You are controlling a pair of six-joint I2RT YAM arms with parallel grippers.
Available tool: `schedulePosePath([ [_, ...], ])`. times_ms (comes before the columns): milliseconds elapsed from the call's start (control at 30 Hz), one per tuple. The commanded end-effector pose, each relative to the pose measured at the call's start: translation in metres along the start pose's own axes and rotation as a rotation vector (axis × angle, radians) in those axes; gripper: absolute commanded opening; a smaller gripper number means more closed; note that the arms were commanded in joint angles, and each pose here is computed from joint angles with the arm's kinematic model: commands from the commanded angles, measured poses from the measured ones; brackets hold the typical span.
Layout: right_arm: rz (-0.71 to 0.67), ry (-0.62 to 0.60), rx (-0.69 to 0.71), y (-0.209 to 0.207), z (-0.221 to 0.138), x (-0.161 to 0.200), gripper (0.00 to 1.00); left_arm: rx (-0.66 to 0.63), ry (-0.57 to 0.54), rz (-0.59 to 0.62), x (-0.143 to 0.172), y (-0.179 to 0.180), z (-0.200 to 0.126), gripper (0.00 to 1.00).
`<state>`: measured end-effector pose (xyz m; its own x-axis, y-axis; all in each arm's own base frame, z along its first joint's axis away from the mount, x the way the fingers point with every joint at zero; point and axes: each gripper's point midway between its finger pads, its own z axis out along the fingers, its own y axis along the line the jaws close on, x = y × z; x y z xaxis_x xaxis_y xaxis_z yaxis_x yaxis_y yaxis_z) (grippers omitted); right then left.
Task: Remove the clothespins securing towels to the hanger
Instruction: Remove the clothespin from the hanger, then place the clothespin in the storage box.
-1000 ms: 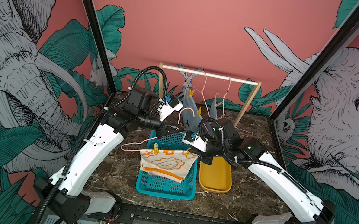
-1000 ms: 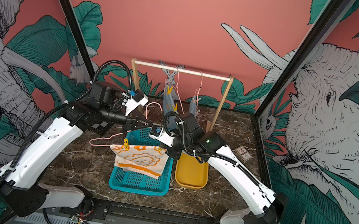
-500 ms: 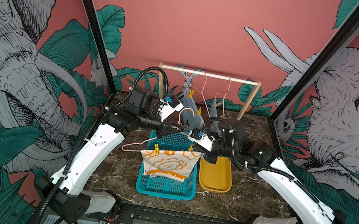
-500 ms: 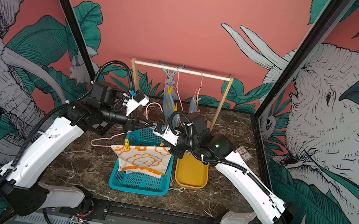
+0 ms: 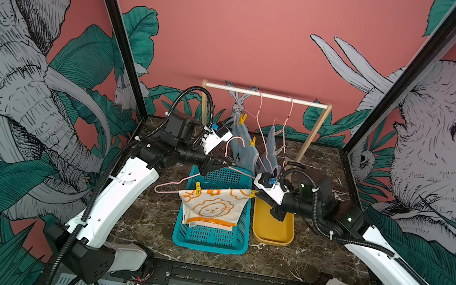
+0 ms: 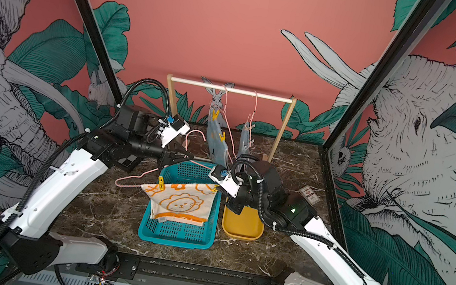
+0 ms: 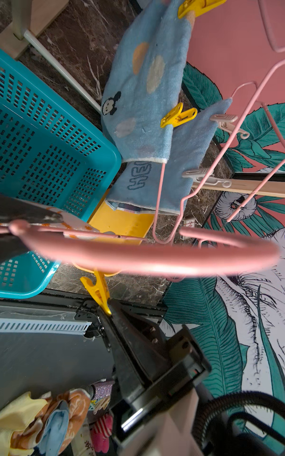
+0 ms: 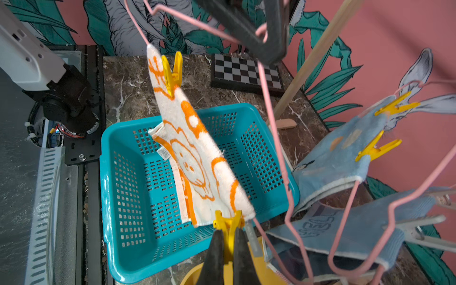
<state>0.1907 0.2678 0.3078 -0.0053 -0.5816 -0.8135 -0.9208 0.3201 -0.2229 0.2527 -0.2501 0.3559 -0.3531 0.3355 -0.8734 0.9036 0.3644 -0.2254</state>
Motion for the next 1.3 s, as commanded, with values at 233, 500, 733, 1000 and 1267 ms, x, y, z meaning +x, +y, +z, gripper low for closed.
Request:
schedulePosePath([
  [233,0.185,-0.009,0.089,0.008,-0.008,0.049,0.00,-0.033,-0.022,0.026,-0.004,0.005,-0.003,0.00],
  [500,0.337,-0.009,0.188,0.002,0.006,0.097,0.00,-0.031,-0.027,0.030,-0.006,0.003,-0.004,0.00],
  [733,0.496,0.003,0.336,-0.025,0.016,0.140,0.00,-0.028,-0.031,0.035,-0.005,0.001,-0.006,0.00],
  [1000,0.705,0.060,0.489,-0.059,0.030,0.200,0.00,-0.025,-0.029,0.033,-0.005,0.001,-0.005,0.00],
  [1267,0.775,0.059,0.476,-0.076,0.050,0.211,0.02,-0.023,-0.027,0.031,-0.004,0.001,-0.004,0.00],
])
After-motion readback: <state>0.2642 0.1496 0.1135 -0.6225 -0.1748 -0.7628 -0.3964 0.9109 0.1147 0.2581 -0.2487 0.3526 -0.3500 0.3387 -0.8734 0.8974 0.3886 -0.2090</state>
